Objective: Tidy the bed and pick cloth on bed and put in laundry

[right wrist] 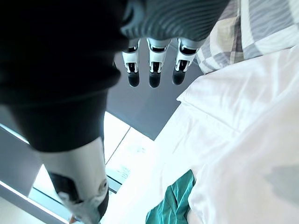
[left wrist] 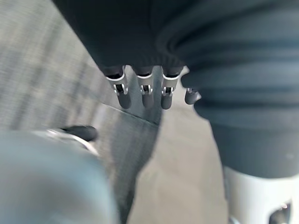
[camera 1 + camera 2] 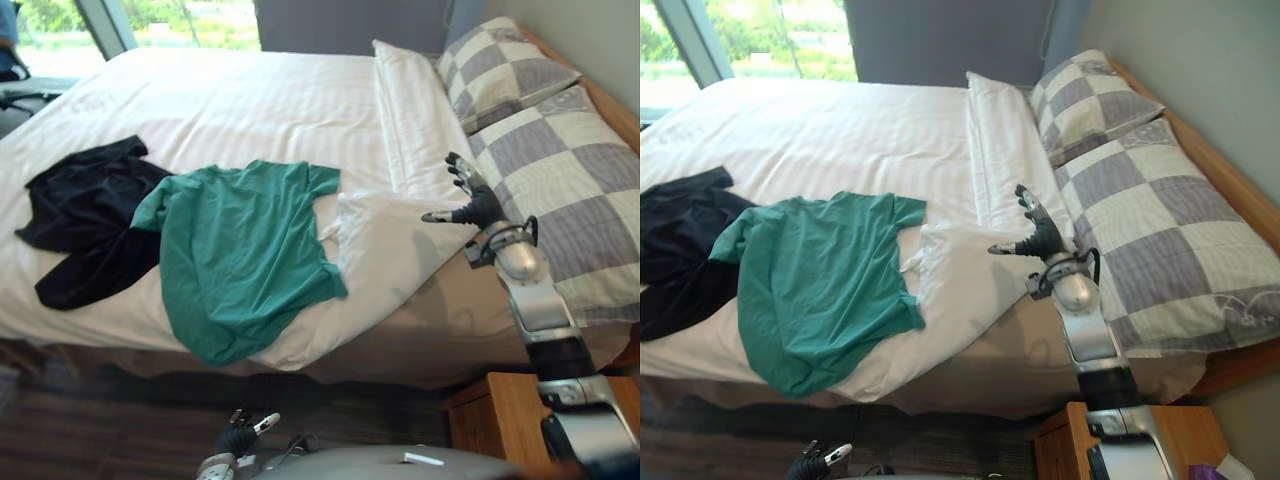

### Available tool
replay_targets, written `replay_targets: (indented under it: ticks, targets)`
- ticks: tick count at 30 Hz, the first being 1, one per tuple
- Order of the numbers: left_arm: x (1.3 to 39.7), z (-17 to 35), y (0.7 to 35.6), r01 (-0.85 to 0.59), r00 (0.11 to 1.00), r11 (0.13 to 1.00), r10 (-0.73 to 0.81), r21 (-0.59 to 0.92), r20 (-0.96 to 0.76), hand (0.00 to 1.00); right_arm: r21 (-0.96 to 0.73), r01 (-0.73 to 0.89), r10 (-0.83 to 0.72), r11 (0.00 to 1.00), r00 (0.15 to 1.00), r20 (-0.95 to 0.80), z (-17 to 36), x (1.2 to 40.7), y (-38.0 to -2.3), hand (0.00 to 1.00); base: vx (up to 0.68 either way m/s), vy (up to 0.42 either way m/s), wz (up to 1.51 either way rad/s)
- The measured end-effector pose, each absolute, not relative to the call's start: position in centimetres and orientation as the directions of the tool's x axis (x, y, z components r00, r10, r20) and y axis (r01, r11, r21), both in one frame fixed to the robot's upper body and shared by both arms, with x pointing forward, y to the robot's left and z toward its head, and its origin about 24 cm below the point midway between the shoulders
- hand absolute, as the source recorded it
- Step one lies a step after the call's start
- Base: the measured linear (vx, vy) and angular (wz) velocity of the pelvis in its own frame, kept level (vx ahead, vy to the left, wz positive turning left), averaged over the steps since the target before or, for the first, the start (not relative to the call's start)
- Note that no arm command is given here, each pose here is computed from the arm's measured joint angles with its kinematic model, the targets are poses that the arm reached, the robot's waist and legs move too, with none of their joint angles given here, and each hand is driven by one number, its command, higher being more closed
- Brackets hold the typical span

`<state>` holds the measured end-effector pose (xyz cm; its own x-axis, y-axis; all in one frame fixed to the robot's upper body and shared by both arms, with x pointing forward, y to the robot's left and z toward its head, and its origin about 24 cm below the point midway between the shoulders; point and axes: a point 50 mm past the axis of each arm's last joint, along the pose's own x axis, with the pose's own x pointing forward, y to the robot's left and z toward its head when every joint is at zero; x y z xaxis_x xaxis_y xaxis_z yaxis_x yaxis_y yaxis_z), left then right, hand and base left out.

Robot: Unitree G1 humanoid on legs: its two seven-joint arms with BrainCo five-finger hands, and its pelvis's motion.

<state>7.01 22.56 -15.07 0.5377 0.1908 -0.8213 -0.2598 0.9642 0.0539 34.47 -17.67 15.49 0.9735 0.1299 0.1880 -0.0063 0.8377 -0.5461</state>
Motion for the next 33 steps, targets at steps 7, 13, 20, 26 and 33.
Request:
replay_targets:
  ticks: [7,13,20,26,33]
  targets:
    - [10.4,-13.5,23.8,-0.203,0.626,0.976,0.189,0.076,-0.757,0.00,-0.617,0.158,0.086,0.771,0.934,0.347,22.2,37.3,-16.3,0.00,-0.09,-0.006,0.39]
    - [13.6,-11.6,24.5,-0.171,0.713,0.982,0.177,0.077,-0.678,0.00,-0.658,0.261,0.055,0.706,0.906,0.419,26.5,37.8,-17.5,0.00,-0.10,0.014,0.04]
    - [18.1,-9.3,24.8,-0.108,0.784,0.992,0.123,0.061,-0.608,0.00,-0.719,0.296,-0.006,0.629,0.926,0.377,28.2,38.4,-18.7,0.00,-0.01,0.000,-0.02]
    - [21.9,-7.3,24.7,-0.080,0.824,0.994,0.105,0.068,-0.556,0.00,-0.739,0.343,-0.081,0.580,0.927,0.366,29.5,39.1,-20.0,0.00,0.06,-0.005,0.02]
    - [25.6,-5.6,21.5,0.017,0.868,0.999,0.002,0.033,-0.497,0.00,-0.788,0.334,-0.118,0.518,0.940,0.321,31.1,39.8,-21.2,1.00,0.03,0.026,0.00]
